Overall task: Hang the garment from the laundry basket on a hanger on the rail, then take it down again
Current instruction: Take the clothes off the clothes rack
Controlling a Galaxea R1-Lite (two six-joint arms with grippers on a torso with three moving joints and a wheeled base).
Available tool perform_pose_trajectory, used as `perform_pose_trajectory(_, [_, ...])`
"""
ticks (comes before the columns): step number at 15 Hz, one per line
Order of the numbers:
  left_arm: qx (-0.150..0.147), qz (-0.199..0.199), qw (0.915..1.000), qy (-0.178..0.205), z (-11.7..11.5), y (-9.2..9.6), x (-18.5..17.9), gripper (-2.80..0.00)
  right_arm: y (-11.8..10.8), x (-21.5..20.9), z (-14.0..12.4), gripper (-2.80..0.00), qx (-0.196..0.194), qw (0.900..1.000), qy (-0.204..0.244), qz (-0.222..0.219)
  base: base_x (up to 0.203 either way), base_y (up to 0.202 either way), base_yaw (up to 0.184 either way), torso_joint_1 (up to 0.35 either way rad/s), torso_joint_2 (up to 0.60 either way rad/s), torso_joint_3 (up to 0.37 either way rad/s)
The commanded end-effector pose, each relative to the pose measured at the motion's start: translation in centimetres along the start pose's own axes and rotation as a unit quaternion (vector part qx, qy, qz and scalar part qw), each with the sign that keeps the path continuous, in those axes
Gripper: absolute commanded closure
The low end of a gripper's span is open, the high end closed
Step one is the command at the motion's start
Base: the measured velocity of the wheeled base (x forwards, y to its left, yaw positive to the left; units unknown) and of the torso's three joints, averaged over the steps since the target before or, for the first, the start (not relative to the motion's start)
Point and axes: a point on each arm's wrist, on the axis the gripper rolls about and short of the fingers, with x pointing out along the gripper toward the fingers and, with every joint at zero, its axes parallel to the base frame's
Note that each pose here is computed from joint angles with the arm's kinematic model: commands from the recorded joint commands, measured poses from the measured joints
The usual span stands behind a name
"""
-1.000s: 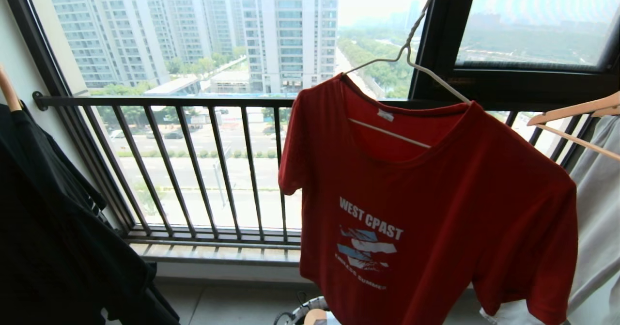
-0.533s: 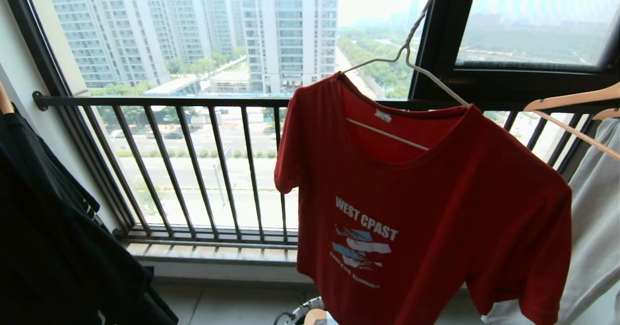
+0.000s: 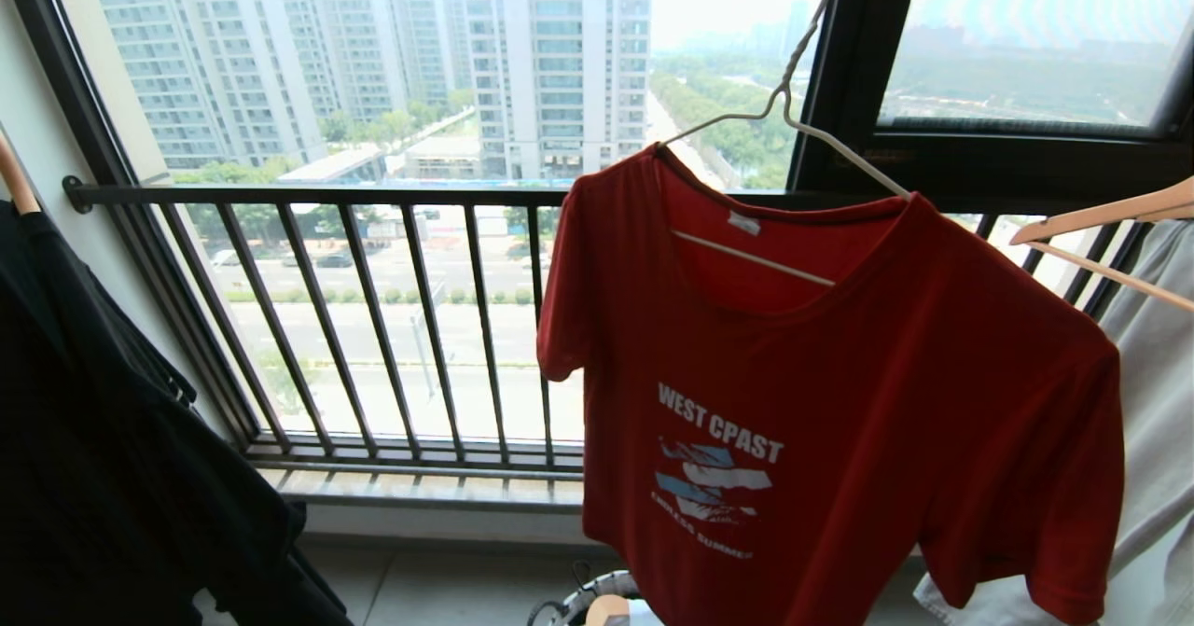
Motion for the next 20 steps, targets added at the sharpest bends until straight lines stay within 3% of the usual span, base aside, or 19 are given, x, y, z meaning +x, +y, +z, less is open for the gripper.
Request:
perform_pose_trajectory(1, [0.0, 0.0, 1.0, 0.001, 0.0, 0.0, 0.0, 0.0, -2.0, 5.2, 0.9, 0.0, 0.023, 0.998, 0.038, 0.033, 0.0, 0.0, 0.0, 0.0, 0.0, 0.0])
perform_pose_trajectory(4, [0.0, 0.0, 1.0, 0.001, 0.0, 0.0, 0.0, 0.0, -2.8, 9.8, 2.6, 0.0, 0.058, 0.992, 0.078, 0.077, 0.0, 0.0, 0.0, 0.0, 0.0, 0.0])
perform_pose_trajectory(6, [0.0, 0.0, 1.0, 0.001, 0.0, 0.0, 0.0, 0.0, -2.9, 13.1, 1.9, 0.0, 0.075, 0.984, 0.12, 0.104, 0.0, 0.0, 0.0, 0.0, 0.0, 0.0])
perform_pose_trajectory(8, [0.0, 0.0, 1.0, 0.001, 0.0, 0.0, 0.0, 0.0, -2.9, 15.2, 0.8, 0.0, 0.065, 0.98, 0.146, 0.121, 0.0, 0.0, 0.0, 0.0, 0.0, 0.0])
perform_pose_trajectory(9, [0.0, 0.0, 1.0, 0.001, 0.0, 0.0, 0.0, 0.0, -2.9, 15.7, 0.6, -2.8, 0.062, 0.979, 0.15, 0.124, 0.0, 0.0, 0.0, 0.0, 0.0, 0.0])
perform_pose_trajectory(12, [0.0, 0.0, 1.0, 0.001, 0.0, 0.0, 0.0, 0.0, -3.2, 18.3, -0.7, -2.8, 0.065, 0.975, 0.171, 0.13, 0.0, 0.0, 0.0, 0.0, 0.0, 0.0])
perform_pose_trajectory(20, [0.0, 0.0, 1.0, 0.001, 0.0, 0.0, 0.0, 0.0, -2.5, 24.0, -2.8, -2.8, 0.051, 0.971, 0.164, 0.165, 0.0, 0.0, 0.0, 0.0, 0.0, 0.0])
